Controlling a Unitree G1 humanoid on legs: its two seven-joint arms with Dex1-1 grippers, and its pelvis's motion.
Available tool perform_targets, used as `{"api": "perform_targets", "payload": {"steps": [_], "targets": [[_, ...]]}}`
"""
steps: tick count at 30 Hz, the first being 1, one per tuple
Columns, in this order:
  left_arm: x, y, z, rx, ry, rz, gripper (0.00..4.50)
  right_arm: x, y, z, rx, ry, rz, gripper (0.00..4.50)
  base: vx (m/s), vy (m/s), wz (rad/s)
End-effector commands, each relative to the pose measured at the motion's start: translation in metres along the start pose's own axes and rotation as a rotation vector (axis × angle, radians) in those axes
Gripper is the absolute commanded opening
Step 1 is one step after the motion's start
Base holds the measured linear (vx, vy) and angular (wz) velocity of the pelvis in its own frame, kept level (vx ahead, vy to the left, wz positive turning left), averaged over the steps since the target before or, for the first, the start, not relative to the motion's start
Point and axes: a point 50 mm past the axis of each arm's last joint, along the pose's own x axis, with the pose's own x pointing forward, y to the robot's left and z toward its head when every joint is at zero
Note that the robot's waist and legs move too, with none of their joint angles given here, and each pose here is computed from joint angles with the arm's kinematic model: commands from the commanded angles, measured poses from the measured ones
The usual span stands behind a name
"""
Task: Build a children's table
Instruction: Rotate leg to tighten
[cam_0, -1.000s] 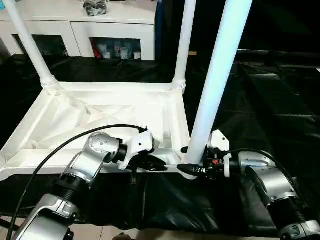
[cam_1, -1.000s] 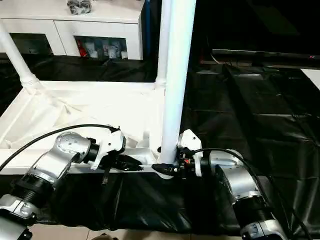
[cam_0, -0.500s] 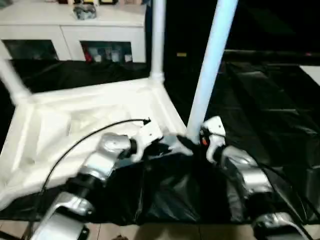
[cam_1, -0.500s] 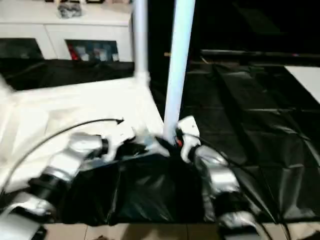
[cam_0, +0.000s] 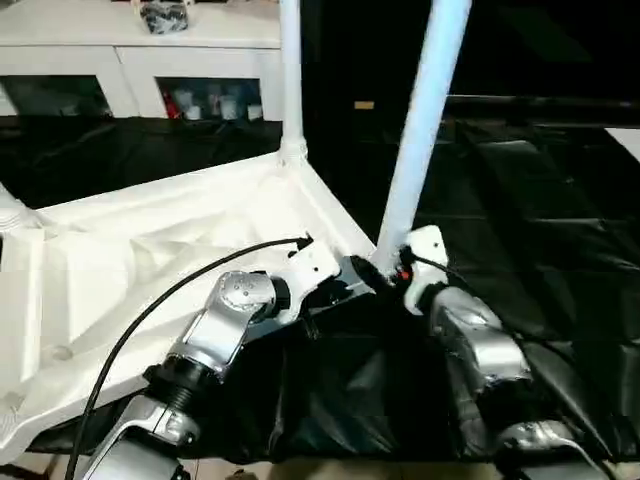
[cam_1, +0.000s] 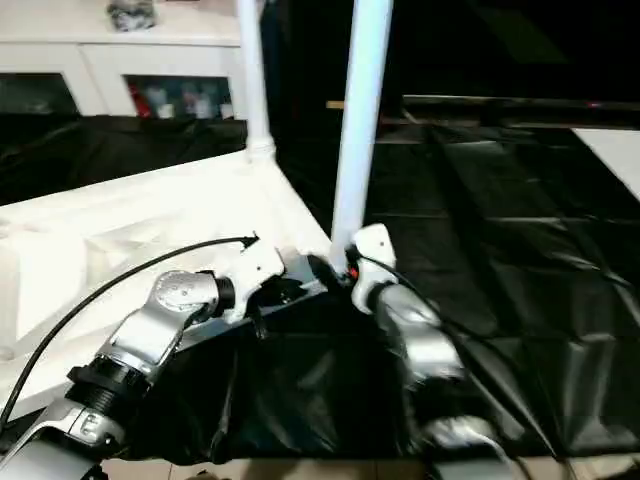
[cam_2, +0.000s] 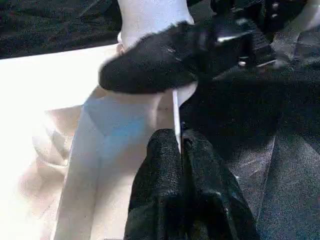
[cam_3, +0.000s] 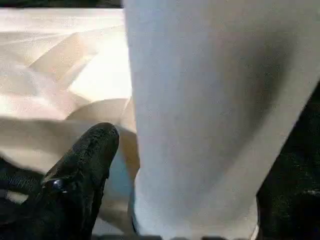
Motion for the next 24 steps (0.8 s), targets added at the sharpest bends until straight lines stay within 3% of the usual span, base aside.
{"api": "perform_targets", "payload": {"steps": [1,3,4,5,10,15,20,24], "targets": [[0.007,-0.009,0.017,0.079,-0.062,-0.065,0.00,-0.009,0.013,-0.014,-0.040,0.057,0.167,4.02,0.000,0.000,0.00],[0.006,-0.009,0.017,0.080,-0.060,-0.064,0.00,-0.015,0.009,-0.013,-0.052,0.056,0.174,4.02,0.000,0.000,0.00],[0.004,-0.008,0.015,0.081,-0.056,-0.067,0.00,-0.041,-0.013,-0.010,-0.067,0.048,0.174,4.02,0.000,0.000,0.00],[0.003,-0.007,0.015,0.082,-0.054,-0.069,0.00,-0.054,-0.023,-0.008,-0.077,0.045,0.175,4.02,0.000,0.000,0.00],[0.002,-0.007,0.013,0.088,-0.048,-0.081,0.00,-0.082,-0.041,-0.005,-0.095,0.055,0.167,4.02,0.000,0.000,0.00],[0.000,-0.007,0.011,0.094,-0.047,-0.097,0.00,-0.103,-0.050,-0.001,-0.102,0.042,0.147,4.02,0.000,0.000,0.00],[-0.001,-0.007,0.012,0.100,-0.051,-0.111,0.00,-0.106,-0.047,0.000,-0.053,0.028,0.177,4.02,0.000,0.000,0.00],[-0.001,-0.007,0.011,0.099,-0.054,-0.106,0.00,-0.103,-0.045,0.002,-0.004,0.017,0.176,4.41,0.000,0.000,0.00]]}}
